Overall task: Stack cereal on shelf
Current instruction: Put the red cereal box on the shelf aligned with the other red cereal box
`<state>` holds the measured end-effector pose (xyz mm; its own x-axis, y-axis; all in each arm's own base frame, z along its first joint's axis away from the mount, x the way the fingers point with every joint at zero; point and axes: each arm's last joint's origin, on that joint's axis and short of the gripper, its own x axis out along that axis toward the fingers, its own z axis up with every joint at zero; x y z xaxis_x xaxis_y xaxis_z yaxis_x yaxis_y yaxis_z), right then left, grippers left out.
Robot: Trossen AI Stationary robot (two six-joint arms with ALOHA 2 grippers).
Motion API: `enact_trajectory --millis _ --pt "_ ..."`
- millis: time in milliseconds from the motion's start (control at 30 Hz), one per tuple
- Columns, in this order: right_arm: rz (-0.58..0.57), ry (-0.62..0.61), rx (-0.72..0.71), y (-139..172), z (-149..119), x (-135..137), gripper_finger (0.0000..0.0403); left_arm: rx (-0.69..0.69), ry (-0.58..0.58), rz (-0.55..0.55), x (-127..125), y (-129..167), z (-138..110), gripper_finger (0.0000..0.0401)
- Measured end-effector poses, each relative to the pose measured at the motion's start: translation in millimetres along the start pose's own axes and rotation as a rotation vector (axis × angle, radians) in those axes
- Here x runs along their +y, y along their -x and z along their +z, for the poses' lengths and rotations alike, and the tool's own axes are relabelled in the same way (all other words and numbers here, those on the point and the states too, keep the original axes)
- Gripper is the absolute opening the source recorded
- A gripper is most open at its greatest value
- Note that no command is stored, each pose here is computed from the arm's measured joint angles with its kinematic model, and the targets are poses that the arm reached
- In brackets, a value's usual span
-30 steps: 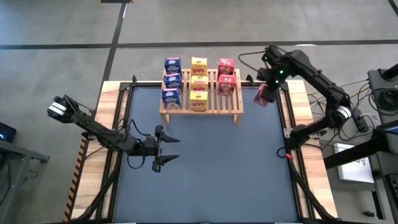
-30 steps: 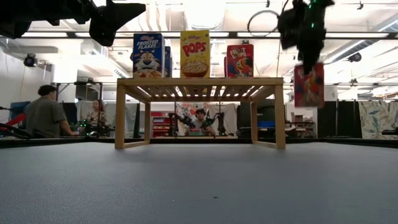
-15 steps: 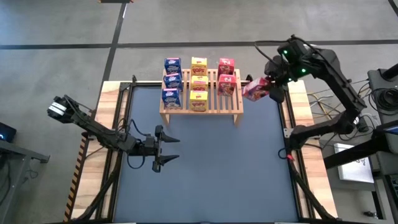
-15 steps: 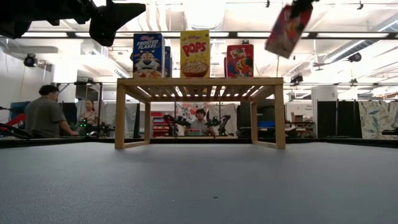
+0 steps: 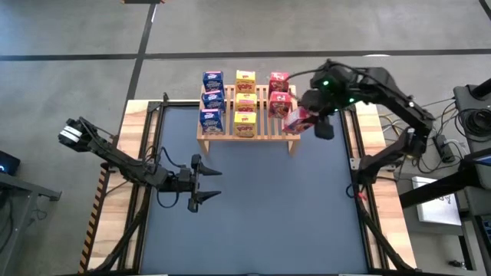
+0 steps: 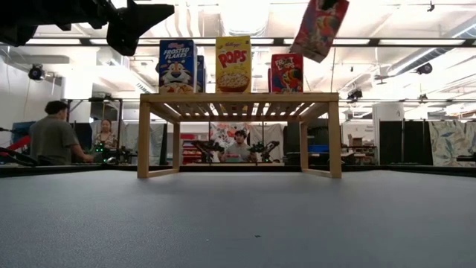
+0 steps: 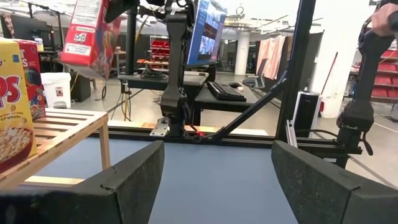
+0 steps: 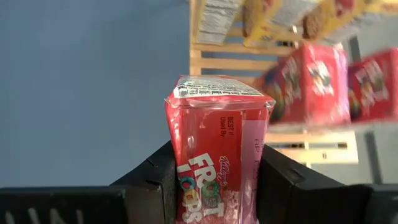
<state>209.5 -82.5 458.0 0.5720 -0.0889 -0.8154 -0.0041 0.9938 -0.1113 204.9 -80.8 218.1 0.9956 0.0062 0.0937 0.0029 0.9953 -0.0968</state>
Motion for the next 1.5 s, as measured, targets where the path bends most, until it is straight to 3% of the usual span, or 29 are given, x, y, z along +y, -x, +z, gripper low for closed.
enact_trajectory --millis 200,500,700,1033,1500 --pt "-0.038 0.092 0.052 -21.4 24.1 5.2 0.0137 0.001 0.003 0.0 0.0 0.0 -0.1 0.0281" --pt "-0.005 0.081 0.198 -65.4 42.2 -4.8 0.0146 0.004 0.006 0.0 0.0 0.0 -0.4 0.0281" --pt "-0.044 0.092 0.287 -90.6 49.4 -12.0 0.0142 0.007 0.005 0.0 0.0 0.0 -0.7 0.0281" --pt "-0.043 0.075 0.293 -96.2 52.0 -13.3 0.0157 0.017 0.001 0.001 0.1 0.1 -1.8 0.0281" --pt "-0.051 0.064 0.282 -96.8 53.0 -13.8 0.0214 0.02 0.002 0.001 0.1 0.0 -2.2 0.0281"
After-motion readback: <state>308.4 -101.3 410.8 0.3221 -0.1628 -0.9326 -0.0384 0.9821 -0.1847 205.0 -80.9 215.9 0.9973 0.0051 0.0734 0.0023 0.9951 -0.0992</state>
